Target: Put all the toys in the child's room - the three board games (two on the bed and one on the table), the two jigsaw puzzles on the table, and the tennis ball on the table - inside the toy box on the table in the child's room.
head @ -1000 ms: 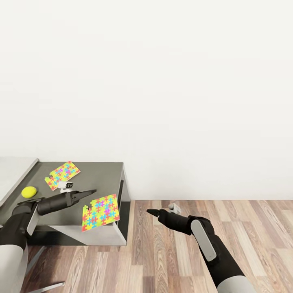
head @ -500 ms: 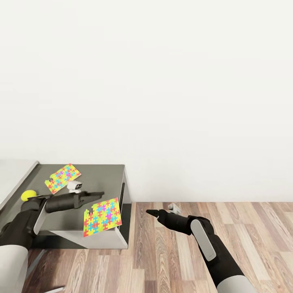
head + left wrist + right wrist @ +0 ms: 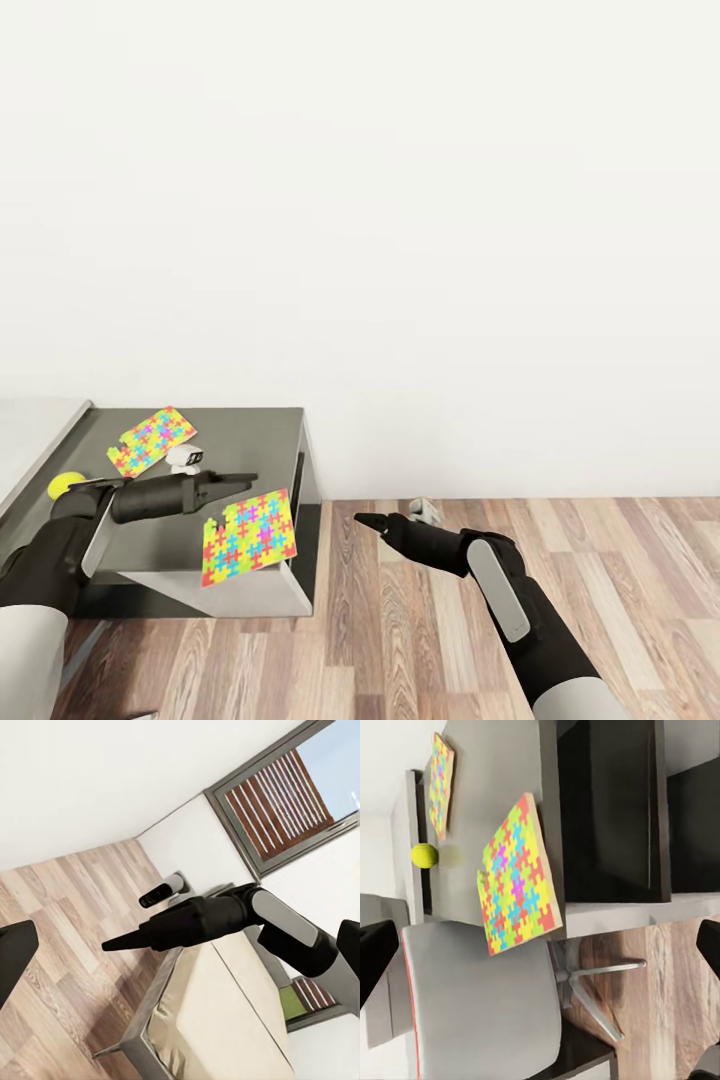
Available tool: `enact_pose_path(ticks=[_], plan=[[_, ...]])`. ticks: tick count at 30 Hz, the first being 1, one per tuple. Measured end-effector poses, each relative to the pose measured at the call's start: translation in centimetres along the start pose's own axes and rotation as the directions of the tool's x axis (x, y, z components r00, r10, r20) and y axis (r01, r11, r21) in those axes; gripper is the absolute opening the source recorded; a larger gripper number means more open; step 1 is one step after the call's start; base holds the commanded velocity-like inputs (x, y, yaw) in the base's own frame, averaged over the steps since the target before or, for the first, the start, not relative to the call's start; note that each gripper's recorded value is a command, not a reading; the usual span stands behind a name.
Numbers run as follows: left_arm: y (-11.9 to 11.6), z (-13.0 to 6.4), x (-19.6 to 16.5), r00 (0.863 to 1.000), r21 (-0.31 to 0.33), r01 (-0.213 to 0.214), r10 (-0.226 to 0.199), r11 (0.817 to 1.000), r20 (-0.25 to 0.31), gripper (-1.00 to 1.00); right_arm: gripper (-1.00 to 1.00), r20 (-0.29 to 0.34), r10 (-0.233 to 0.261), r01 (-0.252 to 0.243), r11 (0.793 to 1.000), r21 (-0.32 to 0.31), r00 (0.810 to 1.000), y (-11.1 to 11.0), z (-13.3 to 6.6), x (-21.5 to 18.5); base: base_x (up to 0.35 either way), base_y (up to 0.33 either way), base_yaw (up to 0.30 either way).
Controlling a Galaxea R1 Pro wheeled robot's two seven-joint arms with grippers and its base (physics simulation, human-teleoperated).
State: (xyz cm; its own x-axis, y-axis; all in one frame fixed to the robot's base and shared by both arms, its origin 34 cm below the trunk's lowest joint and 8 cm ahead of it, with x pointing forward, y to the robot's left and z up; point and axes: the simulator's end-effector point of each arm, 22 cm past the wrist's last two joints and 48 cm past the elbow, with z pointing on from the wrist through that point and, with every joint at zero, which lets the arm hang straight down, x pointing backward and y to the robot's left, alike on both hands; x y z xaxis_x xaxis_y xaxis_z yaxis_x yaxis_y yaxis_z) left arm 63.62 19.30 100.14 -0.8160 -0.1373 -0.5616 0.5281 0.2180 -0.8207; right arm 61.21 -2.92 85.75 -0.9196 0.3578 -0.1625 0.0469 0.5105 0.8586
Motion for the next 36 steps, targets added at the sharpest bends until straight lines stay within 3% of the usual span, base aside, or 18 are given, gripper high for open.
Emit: enact_pose_path(ticks=[36], plan=[[-2.5, -0.5, -1.6, 0.998, 0.005, -0.066, 0.066, 0.998, 0.011, 1.0, 1.0, 0.03, -0.05, 0.051, 0.998, -0.034, 0.998, 2.7, -1.1, -1.1, 0.027, 0.033, -0.003]])
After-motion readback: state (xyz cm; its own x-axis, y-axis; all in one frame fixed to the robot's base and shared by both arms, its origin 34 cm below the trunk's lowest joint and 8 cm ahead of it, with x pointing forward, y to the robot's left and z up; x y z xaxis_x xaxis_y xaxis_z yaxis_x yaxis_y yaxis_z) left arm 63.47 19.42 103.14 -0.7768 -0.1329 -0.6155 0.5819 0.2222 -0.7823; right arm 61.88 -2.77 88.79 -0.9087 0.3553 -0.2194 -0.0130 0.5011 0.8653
